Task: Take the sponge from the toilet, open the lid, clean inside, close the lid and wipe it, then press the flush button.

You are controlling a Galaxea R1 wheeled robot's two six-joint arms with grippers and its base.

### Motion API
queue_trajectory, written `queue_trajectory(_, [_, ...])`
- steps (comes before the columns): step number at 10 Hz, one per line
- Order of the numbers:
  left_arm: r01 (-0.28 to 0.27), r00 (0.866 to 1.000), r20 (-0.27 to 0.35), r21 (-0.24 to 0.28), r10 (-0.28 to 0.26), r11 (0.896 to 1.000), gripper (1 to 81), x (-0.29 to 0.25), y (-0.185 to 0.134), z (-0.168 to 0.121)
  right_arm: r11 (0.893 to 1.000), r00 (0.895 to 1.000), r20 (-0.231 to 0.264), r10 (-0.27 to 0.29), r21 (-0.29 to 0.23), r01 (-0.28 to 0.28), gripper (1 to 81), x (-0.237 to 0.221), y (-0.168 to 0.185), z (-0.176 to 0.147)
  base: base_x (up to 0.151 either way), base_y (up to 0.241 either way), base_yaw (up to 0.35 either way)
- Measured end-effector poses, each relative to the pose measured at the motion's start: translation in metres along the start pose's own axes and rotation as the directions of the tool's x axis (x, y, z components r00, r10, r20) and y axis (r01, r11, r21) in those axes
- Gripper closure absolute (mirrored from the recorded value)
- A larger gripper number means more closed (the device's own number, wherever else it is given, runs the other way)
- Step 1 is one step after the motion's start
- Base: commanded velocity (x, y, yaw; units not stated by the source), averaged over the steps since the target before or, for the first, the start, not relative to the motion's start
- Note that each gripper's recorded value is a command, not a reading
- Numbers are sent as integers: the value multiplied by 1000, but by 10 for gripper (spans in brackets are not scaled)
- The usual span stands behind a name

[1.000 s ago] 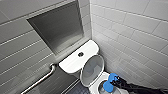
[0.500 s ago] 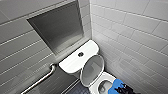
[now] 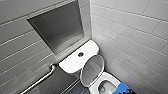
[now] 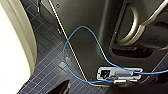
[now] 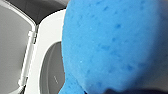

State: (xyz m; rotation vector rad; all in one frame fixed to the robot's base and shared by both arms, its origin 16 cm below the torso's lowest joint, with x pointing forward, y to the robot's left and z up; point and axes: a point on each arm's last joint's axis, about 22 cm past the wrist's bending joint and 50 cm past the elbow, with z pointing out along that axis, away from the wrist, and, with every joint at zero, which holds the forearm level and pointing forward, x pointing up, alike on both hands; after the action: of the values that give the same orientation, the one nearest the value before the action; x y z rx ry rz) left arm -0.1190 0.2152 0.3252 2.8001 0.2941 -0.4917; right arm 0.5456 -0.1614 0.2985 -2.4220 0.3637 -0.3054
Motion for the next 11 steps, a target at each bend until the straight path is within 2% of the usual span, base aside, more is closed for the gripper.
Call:
queue_trajectory(2, [0,1000,0,0,0,1000,10,0,0,0,1000,1000,-15,25,-8,-26,811,-15,19,-17,0,0,0])
queue_trajectory(4, [0,1000,0,-1,0,1000,10,0,0,0,999,997,-51,54,2,-54,811,-24,27,-27,0,0,0])
queue_trajectory(7, [-1,1000,-2,-7,1,1000,10,1,5,2,994,987,-119,108,12,-107,811,-46,45,-50,0,0,0])
queue_trajectory(9, [0,1000,-2,-6,0,1000,10,1,5,2,988,984,-88,153,-6,-154,811,-93,61,-71,0,0,0])
queue_trajectory(11, [-1,1000,-4,-14,1,1000,10,2,11,4,982,978,-96,186,-5,-188,811,-123,68,-86,0,0,0])
